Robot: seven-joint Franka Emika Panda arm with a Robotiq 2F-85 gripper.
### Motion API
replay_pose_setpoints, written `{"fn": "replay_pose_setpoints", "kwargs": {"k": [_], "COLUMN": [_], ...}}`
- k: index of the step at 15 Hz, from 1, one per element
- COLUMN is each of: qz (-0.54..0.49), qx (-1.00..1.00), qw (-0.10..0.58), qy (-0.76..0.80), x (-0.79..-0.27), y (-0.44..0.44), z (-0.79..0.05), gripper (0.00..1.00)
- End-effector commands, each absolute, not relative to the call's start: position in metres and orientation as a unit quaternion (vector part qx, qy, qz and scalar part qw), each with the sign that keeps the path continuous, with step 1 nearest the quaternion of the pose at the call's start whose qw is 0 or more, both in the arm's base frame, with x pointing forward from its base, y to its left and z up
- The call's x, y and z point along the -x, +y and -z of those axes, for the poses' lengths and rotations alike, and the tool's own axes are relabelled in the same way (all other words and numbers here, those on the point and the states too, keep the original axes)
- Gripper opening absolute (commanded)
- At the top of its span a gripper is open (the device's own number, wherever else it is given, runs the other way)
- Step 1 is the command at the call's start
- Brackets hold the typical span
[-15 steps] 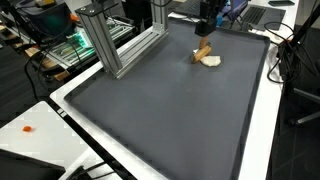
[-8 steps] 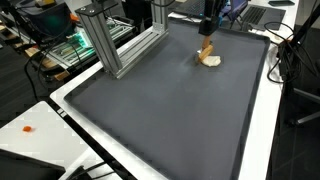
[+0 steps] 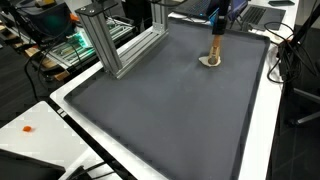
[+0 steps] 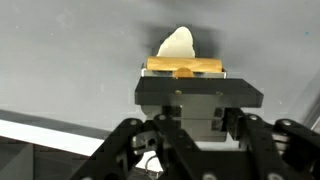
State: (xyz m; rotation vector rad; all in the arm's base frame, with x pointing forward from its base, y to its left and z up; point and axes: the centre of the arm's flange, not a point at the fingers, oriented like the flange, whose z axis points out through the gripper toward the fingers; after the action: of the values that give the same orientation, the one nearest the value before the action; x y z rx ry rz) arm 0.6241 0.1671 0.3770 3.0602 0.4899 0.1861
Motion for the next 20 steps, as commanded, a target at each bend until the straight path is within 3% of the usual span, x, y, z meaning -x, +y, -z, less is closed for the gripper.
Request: {"fn": "replay_pose_setpoints", "kwargs": {"k": [1, 6, 7, 11, 12, 20], "qz": [-0.067, -0.057, -0.058, -0.058, -0.058, -0.054], "qx": [-0.967, -0.94, -0.949, -0.943, -0.942, -0.905], "qw": [0.018, 0.016, 0.021, 0.021, 0.021, 0.027], "qy": [0.247, 0.336, 0.311, 0.328, 0.329, 0.42], "x": [-0.6212, -0.6186, -0.6245, -0.625, -0.625, -0.6241], "y": [0.1628, 0.1588, 0.1657, 0.1638, 0.1641, 0.1606], "z": [-0.3764, -0.3817, -0.376, -0.3762, -0.3762, -0.3729], "gripper": [0.27, 0.27, 0.52, 0.52, 0.27, 0.27]}}
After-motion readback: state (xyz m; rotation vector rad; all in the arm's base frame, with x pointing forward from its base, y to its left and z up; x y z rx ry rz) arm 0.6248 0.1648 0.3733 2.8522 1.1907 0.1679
